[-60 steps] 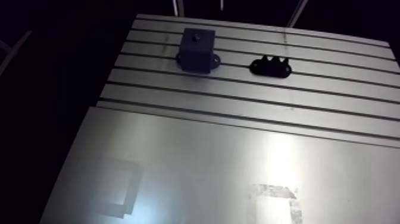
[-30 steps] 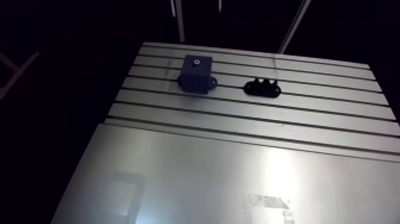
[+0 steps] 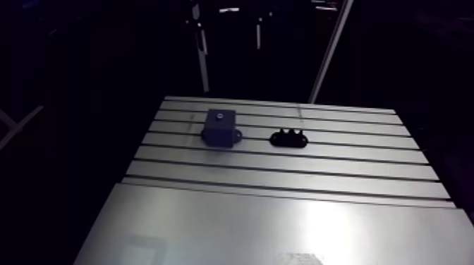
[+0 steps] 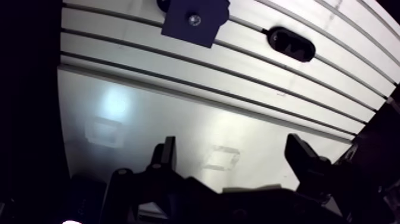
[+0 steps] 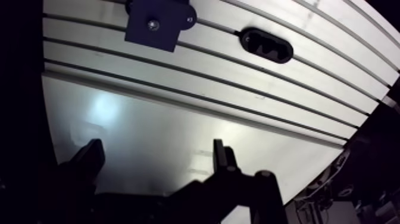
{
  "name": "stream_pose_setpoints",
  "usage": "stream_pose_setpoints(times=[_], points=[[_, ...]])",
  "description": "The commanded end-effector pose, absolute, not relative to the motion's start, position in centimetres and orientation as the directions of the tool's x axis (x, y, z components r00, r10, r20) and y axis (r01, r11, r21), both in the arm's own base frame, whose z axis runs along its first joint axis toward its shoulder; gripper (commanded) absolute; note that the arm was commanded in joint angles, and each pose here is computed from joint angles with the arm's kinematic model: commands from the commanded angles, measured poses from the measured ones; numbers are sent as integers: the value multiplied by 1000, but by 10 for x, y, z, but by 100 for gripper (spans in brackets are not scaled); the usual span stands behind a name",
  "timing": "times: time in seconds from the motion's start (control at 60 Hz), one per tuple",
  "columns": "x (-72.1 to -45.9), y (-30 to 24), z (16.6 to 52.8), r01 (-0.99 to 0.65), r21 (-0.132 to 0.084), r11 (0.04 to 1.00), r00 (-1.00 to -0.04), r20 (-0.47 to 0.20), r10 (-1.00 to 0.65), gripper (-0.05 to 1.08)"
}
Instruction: Pick up the M10 bolt and insert it into the hole until fully seated.
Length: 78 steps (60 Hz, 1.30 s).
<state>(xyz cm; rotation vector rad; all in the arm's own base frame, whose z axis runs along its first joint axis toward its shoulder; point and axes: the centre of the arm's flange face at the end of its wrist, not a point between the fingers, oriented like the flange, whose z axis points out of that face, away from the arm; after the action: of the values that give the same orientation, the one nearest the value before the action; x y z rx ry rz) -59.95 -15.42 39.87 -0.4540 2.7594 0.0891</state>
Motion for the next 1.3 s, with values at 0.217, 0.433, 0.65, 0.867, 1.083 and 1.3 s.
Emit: stream_pose_setpoints(times=[0.217,0.433,0.65,0.867,1.083,1.3], points=[[-568,-94,491,-115,46,992,-991,-68,-112,1],[-572,-96,523,-105,23,994,-994,-24,-105,1],[-569,-94,533,-103,20,994,-994,-49,-102,1],[-565,-86,534,-86,18,996,-994,-65,-85,1],[-559,-87,530,-88,16,996,-993,-75,-87,1],[-547,-88,542,-82,17,996,-995,-62,-81,1]])
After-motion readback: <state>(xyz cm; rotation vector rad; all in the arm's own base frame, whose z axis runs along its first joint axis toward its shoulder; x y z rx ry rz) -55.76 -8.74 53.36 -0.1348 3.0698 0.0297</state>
